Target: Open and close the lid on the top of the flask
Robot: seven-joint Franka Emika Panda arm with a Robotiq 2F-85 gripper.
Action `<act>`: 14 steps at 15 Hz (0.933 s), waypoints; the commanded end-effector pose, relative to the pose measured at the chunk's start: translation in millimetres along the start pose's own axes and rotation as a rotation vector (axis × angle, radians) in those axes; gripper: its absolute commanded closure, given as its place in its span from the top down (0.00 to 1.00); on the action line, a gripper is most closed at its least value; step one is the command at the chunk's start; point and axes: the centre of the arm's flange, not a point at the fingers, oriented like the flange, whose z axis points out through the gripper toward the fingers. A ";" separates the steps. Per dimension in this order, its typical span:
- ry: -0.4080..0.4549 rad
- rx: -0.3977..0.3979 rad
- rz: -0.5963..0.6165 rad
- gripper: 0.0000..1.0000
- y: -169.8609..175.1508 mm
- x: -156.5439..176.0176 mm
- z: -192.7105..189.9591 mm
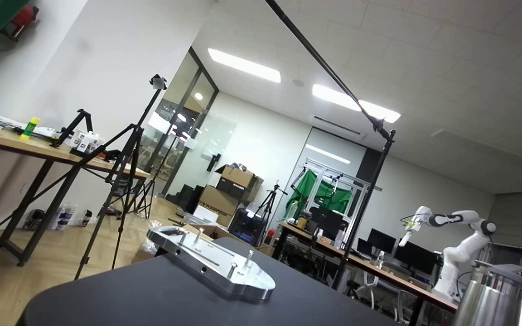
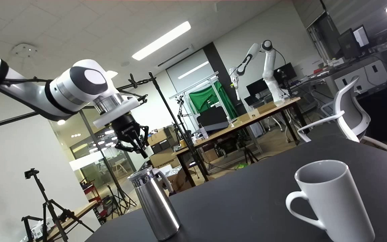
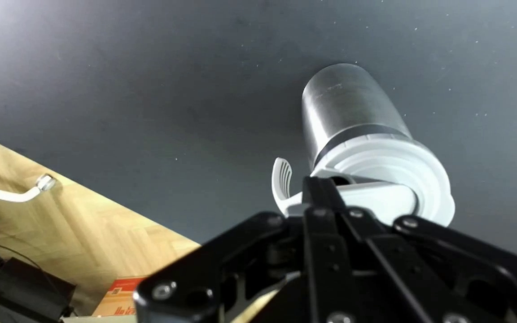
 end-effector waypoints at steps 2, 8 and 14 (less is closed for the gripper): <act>-0.021 0.015 0.018 0.00 5.8 0.6 15.2; -0.066 -0.004 0.029 0.00 6.0 1.7 9.3; -0.058 -0.041 -0.010 0.00 0.5 10.9 -31.9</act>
